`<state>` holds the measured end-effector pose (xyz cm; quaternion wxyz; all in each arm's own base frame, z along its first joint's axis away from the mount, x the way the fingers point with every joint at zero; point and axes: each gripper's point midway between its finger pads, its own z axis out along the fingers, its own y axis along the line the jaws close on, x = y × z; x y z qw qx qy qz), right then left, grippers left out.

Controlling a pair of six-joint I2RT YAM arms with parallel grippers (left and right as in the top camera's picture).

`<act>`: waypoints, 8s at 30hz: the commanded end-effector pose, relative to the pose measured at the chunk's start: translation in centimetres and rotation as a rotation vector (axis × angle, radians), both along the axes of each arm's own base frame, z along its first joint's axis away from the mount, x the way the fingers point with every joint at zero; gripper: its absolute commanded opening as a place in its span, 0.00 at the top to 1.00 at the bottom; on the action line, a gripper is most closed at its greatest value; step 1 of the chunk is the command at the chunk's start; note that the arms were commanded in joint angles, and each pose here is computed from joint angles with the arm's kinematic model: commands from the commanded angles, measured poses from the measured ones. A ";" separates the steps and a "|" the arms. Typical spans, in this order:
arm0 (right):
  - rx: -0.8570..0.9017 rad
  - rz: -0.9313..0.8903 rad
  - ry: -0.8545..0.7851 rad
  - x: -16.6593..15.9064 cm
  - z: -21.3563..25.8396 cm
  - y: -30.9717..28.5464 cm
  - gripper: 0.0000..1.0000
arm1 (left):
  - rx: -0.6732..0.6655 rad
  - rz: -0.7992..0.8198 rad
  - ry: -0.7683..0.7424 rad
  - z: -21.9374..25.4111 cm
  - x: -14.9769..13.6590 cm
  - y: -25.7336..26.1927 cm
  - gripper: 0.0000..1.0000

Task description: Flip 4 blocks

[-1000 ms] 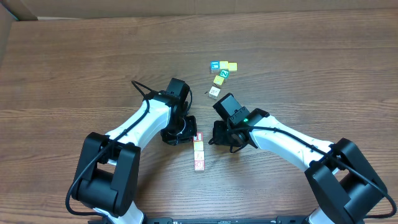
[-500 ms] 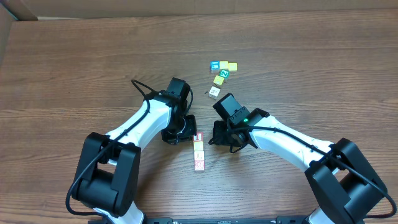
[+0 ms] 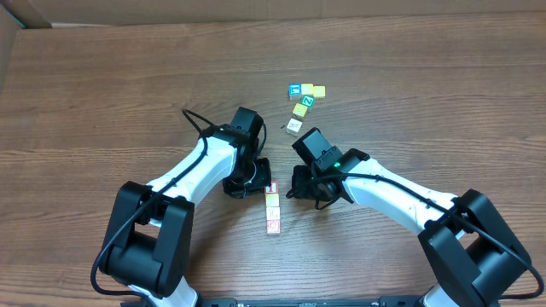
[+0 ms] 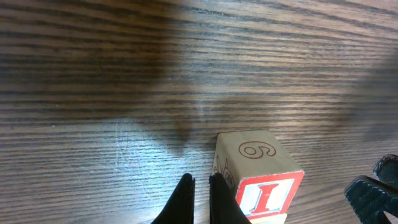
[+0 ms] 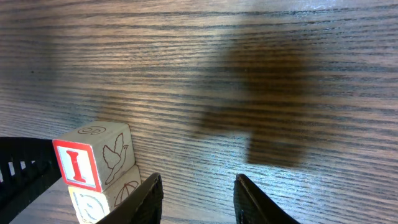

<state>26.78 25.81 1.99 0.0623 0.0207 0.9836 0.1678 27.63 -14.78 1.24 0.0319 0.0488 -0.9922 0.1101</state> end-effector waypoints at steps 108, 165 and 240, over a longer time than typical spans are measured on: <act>-0.084 -0.752 -1.248 -4.2 38.4 -29.0 0.00 | 0.080 0.420 -0.233 6.7 11.2 16.2 0.00; -0.242 -0.139 -1.418 -2.2 15.0 -24.0 0.00 | 0.080 0.421 -0.233 6.7 11.2 16.2 0.00; -0.234 -0.147 -1.417 -2.2 15.0 -24.0 0.00 | -0.030 0.388 -1.350 33.3 -15.6 14.1 0.00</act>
